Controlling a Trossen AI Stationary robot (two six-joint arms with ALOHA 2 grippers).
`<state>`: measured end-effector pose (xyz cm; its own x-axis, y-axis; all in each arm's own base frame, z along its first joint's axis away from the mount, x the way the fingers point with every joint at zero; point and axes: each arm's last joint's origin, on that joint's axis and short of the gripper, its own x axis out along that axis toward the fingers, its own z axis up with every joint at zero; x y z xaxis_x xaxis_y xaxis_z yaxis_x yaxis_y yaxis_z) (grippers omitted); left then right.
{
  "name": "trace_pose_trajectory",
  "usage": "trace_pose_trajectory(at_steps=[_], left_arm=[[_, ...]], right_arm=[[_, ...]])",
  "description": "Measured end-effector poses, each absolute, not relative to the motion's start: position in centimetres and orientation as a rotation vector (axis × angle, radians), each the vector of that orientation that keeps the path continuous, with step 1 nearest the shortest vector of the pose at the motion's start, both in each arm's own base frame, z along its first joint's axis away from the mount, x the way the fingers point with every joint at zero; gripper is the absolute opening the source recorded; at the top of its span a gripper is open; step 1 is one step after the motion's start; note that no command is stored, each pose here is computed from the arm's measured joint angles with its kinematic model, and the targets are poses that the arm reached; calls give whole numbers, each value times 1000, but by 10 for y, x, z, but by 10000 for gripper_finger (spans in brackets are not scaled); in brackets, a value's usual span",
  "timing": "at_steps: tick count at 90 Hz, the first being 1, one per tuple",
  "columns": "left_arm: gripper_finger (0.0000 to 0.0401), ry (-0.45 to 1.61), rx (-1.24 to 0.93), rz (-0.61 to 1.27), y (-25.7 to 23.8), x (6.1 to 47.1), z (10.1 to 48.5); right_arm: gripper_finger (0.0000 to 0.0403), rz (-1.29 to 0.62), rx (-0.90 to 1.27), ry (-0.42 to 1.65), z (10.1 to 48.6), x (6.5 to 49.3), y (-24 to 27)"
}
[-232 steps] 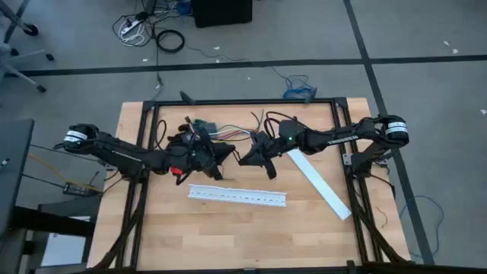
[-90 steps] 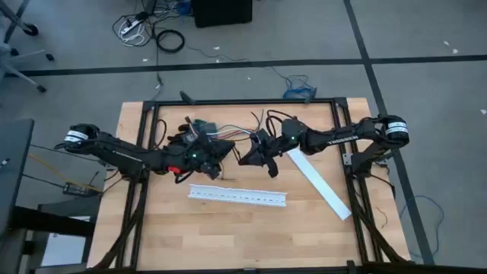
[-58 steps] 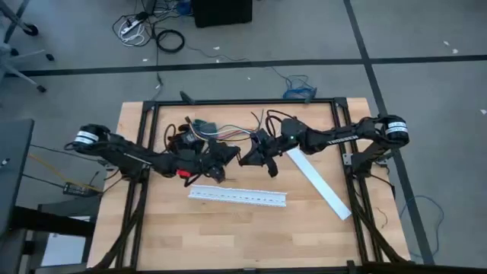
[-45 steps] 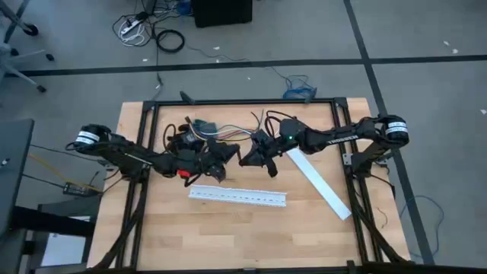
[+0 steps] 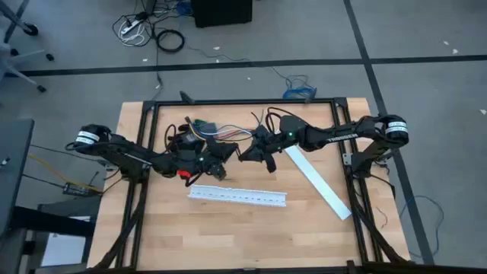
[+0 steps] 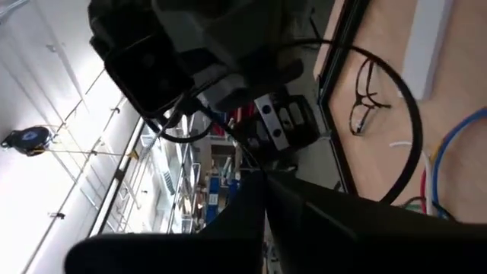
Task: Ziptie cables
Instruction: Wrap the cable wires with the black zip tie
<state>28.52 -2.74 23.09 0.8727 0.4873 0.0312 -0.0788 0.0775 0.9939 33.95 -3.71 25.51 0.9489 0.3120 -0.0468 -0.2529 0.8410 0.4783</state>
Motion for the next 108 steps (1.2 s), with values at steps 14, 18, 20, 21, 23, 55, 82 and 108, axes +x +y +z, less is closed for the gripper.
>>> trace_pose_trajectory(at_steps=[14,18,20,21,23,55,82,108], left_arm=[[0,377,1451,417,-27,285,228],[0,383,1454,412,-27,285,227],[0,386,1456,410,-27,285,227],[0,386,1456,410,-27,285,227],[0,389,1457,409,-27,285,227],[0,405,1450,440,-26,285,227],[0,435,1543,423,-26,285,227],[0,497,1723,375,-26,288,220]], right_arm=[[0,292,487,116,256,340,-38],[0,288,488,119,255,340,-38],[0,285,488,119,255,340,-38],[0,283,488,119,255,340,-38],[0,278,489,119,255,340,-38],[0,251,499,144,252,339,-41],[0,263,540,170,251,340,-35],[0,271,580,189,250,340,-34]])
